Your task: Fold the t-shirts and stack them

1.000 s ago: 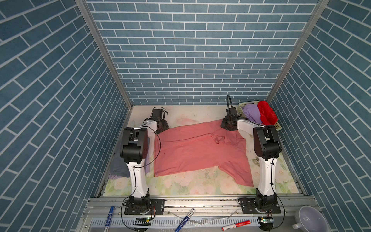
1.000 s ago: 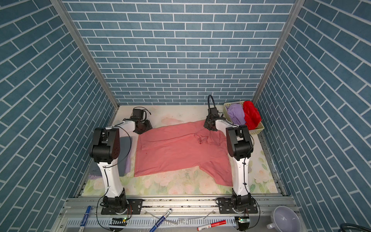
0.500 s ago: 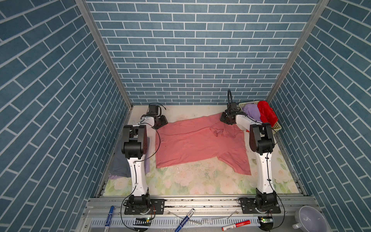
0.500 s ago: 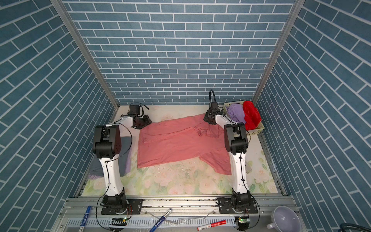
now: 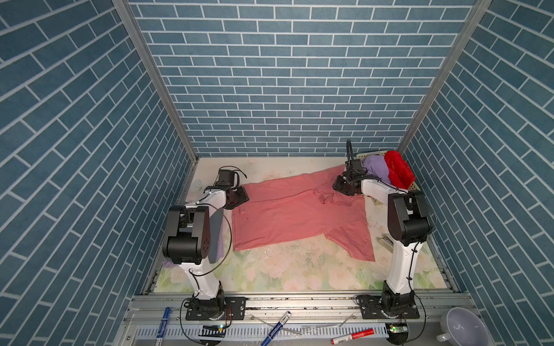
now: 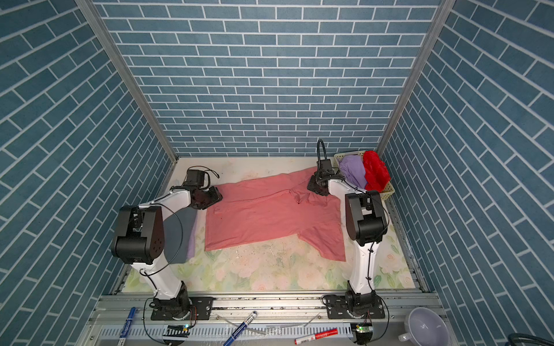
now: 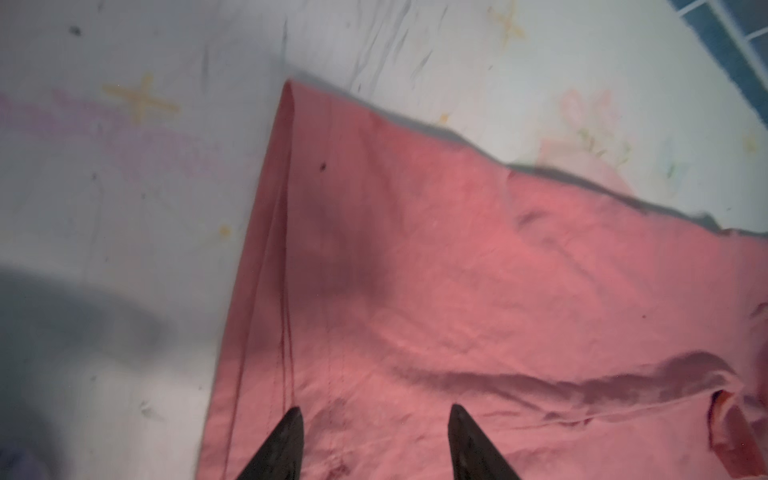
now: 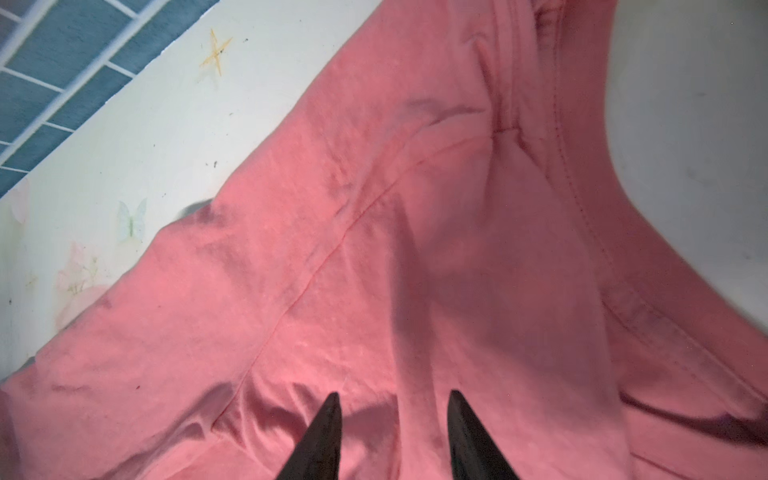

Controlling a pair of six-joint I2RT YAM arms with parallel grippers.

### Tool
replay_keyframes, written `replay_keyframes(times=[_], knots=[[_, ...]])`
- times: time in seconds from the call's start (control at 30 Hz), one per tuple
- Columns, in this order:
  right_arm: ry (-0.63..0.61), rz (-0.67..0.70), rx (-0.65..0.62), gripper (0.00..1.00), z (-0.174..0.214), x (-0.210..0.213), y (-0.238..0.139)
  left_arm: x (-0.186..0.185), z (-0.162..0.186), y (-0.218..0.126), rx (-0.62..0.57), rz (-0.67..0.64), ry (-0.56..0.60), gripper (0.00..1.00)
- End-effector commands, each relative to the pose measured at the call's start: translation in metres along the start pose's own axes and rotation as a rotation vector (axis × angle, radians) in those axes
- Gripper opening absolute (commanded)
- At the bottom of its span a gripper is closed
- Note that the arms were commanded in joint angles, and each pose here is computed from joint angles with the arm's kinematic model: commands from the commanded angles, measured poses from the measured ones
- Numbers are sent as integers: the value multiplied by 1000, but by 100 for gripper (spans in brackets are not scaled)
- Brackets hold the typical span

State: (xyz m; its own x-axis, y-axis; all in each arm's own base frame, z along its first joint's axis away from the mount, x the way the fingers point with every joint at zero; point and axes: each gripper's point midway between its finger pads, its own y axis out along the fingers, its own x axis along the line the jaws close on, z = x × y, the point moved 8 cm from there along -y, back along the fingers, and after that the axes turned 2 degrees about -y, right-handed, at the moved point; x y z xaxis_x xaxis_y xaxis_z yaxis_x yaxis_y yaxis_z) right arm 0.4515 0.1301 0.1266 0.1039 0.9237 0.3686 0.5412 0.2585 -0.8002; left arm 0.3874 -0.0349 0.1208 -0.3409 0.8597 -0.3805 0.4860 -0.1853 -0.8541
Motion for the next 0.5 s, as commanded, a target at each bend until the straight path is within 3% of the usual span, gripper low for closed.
replay_keyframes(times=[0.0, 0.1, 0.47], knots=[[18, 63, -5, 46, 6, -12, -6, 8, 12, 3, 27, -50, -20, 54], [32, 82, 0, 54, 11, -18, -6, 9, 13, 6, 28, -57, -30, 54], [104, 119, 10, 55, 25, -43, -6, 9, 21, 18, 62, -42, -86, 46]])
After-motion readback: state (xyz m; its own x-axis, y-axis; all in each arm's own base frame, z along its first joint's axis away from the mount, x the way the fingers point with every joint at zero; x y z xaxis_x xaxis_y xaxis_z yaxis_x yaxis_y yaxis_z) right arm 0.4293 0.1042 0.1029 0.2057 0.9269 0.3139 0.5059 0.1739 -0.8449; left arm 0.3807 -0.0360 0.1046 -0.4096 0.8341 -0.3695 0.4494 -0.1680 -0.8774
